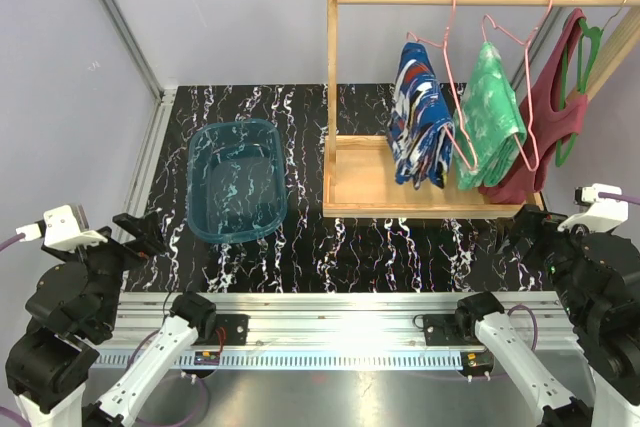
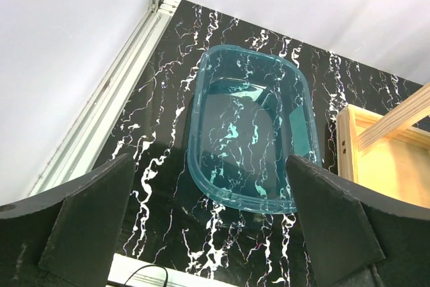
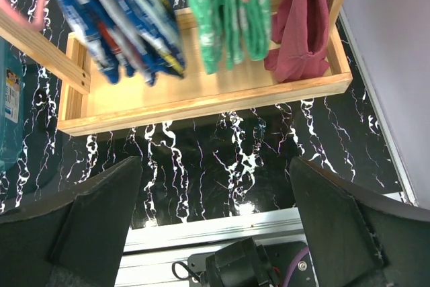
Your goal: Remove the trousers from the hanger
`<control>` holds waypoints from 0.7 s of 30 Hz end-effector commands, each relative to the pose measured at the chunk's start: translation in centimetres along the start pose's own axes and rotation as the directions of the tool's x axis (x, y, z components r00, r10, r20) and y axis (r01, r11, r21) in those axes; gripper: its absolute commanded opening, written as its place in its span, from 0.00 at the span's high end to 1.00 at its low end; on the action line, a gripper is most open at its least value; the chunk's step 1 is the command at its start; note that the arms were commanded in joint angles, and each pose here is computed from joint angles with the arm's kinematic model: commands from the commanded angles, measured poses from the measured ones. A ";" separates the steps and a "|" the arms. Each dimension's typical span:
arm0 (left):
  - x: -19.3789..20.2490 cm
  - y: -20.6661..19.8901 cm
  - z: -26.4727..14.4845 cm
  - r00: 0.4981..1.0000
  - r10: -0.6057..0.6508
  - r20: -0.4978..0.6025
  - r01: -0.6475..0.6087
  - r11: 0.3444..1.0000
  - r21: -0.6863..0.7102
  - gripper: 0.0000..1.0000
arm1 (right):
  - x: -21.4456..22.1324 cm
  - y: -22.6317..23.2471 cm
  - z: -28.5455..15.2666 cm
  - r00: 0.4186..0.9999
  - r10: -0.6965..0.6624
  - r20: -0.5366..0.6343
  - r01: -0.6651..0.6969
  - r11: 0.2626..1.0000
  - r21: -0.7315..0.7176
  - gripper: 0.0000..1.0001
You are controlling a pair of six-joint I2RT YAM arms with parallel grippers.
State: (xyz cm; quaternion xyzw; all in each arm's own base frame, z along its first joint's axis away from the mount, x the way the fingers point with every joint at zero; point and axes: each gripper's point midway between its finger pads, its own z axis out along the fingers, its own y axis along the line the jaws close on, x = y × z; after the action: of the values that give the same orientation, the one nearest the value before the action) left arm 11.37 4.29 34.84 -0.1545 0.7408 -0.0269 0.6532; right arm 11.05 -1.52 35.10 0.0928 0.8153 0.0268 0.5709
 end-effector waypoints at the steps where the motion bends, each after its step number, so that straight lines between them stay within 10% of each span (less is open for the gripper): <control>1: -0.9 -0.9 0.0 0.999 -0.017 0.034 0.015 0.999 0.051 0.01 | -1.8 0.7 -0.1 0.999 -0.004 0.047 0.005 1.000 -0.029 0.01; 21: -0.3 -3.6 1.0 1.000 0.003 -0.019 0.000 0.990 0.141 0.01 | -13.7 12.5 2.6 0.999 -0.028 0.038 0.041 0.912 -0.408 0.07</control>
State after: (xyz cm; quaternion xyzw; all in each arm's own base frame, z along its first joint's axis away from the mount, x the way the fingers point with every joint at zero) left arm 11.99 2.26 35.32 -0.1239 0.7430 -0.0681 0.6542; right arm 17.76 5.83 48.06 -0.0070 0.7808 0.1551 0.6051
